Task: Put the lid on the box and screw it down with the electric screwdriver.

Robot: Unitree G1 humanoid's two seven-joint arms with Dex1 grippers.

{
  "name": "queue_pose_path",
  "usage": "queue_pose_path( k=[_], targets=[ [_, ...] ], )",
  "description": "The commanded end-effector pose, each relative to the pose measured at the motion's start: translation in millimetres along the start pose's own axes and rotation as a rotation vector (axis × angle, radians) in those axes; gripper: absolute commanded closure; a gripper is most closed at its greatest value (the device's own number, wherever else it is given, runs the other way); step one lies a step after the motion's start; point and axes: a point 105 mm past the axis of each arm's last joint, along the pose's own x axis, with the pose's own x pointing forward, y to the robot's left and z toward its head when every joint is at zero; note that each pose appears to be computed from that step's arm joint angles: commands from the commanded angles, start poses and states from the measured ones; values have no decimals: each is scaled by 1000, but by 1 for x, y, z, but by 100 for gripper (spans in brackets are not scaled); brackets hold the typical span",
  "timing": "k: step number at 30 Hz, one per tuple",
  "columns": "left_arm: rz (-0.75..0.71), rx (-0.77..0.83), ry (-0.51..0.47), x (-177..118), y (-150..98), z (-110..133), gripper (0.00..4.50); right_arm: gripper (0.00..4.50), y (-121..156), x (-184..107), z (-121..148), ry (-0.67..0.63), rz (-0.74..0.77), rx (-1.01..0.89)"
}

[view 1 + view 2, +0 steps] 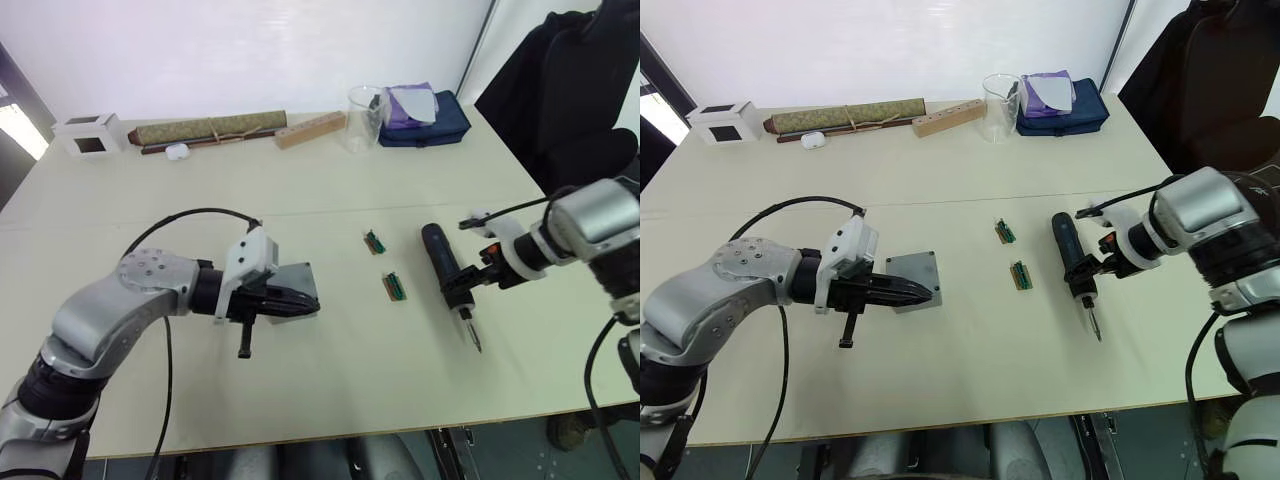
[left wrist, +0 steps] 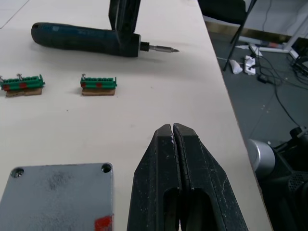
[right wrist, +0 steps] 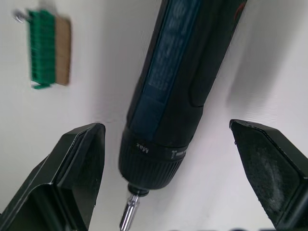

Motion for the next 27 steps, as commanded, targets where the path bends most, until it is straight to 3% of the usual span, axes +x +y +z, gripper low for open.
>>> queue_pose_path(
  k=[1, 3, 8, 11, 16, 21, 27],
  targets=[
    [22, 31, -22, -1, -4, 8, 450, 8, -3, 3, 4, 30, -20, -64],
    [30, 25, -31, 1, -6, 9, 450, 27, -2, 10, 3, 60, -8, -80],
    [43, 11, -43, 4, -8, 8, 450, 176, 0, 18, 1, 122, 14, -128],
    [52, 3, -48, 5, -9, 7, 450, 240, -1, 24, -3, 162, 13, -153],
    [68, -3, -53, 5, -6, 6, 450, 242, -7, 25, -5, 196, 13, -212],
    [90, -17, -44, 0, 2, 2, 450, 242, -24, 2, 26, 86, -65, -257],
    [168, -75, -35, -16, 23, -12, 450, 242, -14, -51, 83, -255, -56, -177]
  ],
)
